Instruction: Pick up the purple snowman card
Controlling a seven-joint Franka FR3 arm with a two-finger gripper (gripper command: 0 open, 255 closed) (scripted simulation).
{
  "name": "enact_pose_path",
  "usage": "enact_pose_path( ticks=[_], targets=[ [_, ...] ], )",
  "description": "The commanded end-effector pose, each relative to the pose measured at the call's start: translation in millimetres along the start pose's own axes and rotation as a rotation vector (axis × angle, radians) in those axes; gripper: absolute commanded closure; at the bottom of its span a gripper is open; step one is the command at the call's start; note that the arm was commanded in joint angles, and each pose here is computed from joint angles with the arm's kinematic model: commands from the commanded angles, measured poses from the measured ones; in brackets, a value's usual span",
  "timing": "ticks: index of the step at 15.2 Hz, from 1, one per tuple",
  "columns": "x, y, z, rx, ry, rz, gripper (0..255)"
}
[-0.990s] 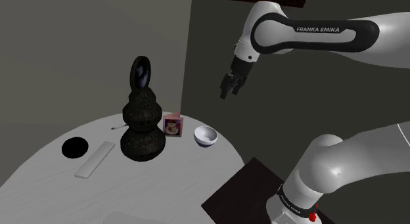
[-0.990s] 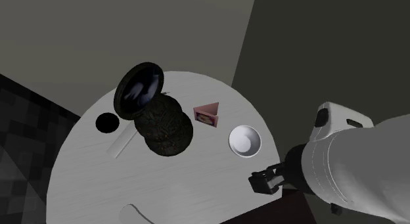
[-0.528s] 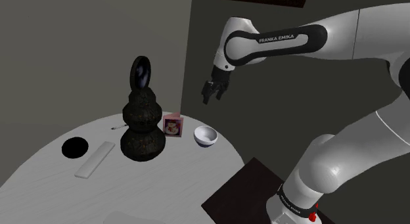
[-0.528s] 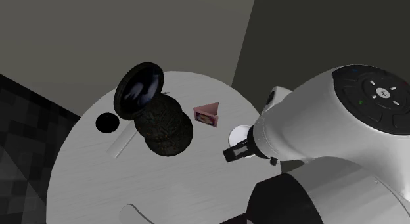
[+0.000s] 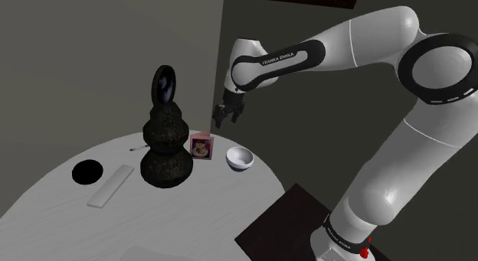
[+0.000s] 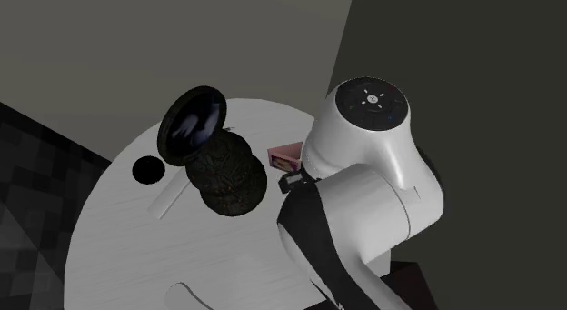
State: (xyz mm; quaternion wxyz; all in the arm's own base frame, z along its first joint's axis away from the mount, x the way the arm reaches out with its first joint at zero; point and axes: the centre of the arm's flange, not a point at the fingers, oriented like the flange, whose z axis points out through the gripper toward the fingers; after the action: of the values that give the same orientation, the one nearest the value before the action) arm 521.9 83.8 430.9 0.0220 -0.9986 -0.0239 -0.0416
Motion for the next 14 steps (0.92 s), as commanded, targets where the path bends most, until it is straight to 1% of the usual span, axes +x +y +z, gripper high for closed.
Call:
enact_pose_path(
  ticks=[1,14],
  targets=[
    [21,-4,18,-0.002,-0.003,0.004,0],
    [144,-30,139,-0.02,-0.027,0.026,0]
  ],
)
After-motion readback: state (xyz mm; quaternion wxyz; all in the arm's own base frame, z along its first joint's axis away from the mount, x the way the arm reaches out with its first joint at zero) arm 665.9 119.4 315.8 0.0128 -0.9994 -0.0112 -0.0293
